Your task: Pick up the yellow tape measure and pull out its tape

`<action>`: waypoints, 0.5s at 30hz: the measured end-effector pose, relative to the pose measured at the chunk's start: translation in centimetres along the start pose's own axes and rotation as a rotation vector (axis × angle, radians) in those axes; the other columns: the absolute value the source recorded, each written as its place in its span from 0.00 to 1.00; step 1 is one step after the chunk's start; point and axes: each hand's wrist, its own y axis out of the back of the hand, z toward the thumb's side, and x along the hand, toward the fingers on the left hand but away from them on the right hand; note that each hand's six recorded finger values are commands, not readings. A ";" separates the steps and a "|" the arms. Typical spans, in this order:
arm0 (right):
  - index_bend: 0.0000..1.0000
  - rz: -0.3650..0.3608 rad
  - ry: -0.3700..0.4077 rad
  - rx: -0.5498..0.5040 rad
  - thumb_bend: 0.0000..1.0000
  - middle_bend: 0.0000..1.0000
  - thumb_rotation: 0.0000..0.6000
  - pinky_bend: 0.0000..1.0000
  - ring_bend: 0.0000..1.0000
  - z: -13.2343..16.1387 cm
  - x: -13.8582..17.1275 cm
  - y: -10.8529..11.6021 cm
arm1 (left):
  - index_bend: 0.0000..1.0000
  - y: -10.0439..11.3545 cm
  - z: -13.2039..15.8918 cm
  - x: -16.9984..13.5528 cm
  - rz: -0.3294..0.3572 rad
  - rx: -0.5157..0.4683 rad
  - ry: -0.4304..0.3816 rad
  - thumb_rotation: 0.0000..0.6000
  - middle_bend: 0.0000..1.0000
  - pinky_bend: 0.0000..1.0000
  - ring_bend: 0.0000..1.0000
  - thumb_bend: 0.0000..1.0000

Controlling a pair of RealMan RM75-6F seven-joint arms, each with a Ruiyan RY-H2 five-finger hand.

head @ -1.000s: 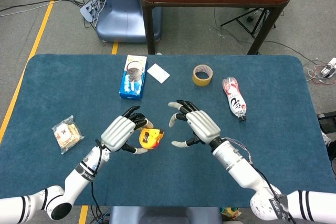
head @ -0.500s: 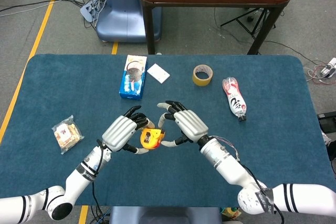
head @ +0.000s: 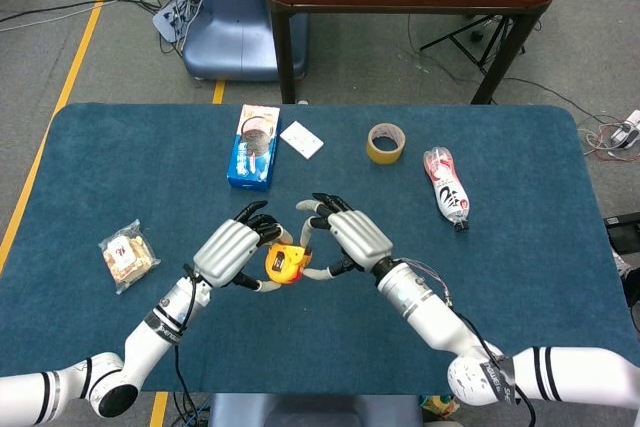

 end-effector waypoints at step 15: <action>0.64 0.000 -0.021 -0.007 0.23 0.25 1.00 0.01 0.00 -0.5 -0.2 -0.1 | 0.49 0.0 -0.4 -0.2 0.001 -0.001 0.005 1.00 0.49 0.04 0.25 0.14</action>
